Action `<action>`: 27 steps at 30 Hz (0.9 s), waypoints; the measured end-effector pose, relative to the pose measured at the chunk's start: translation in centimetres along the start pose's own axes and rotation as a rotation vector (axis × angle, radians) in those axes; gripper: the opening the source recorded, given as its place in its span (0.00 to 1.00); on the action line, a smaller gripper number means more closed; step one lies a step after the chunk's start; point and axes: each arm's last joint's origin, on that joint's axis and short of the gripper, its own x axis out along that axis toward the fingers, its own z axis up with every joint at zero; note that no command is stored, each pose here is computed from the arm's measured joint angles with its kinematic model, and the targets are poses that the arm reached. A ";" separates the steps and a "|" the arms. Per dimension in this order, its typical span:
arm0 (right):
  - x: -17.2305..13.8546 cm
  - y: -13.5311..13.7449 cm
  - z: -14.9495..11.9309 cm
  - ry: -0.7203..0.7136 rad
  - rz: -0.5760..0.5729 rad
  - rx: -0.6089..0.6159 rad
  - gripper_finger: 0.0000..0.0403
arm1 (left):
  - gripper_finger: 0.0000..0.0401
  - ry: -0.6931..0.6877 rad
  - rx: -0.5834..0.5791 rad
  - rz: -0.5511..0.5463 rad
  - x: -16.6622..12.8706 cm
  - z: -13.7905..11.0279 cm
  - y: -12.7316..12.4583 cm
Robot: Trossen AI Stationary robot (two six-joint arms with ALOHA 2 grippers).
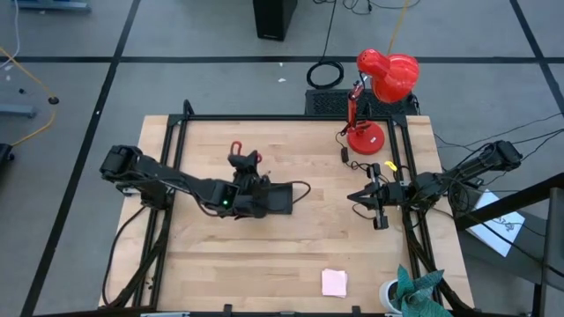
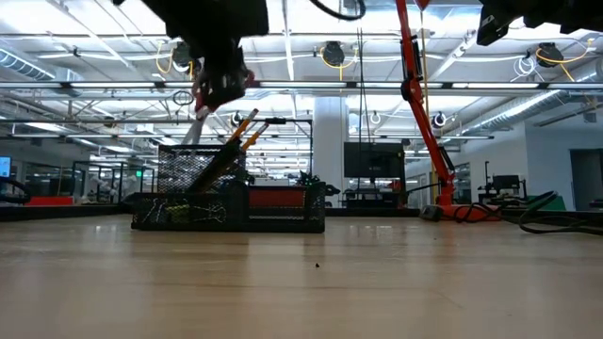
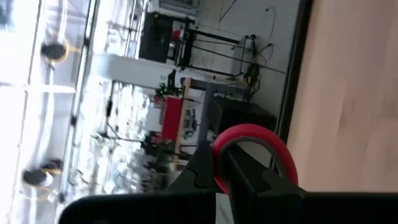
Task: Pick and place office supplies into organizer
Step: Put the red scissor into the mesh desk organizer
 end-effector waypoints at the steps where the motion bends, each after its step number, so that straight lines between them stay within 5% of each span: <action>1: 0.0 0.0 0.0 0.000 0.000 0.000 0.00 | 0.02 -0.002 0.027 0.000 0.0 -0.2 -0.3; 27: 0.0 0.0 0.0 0.000 0.000 -0.012 0.00 | 0.02 -0.113 0.017 -0.063 -1.0 -2.4 -4.4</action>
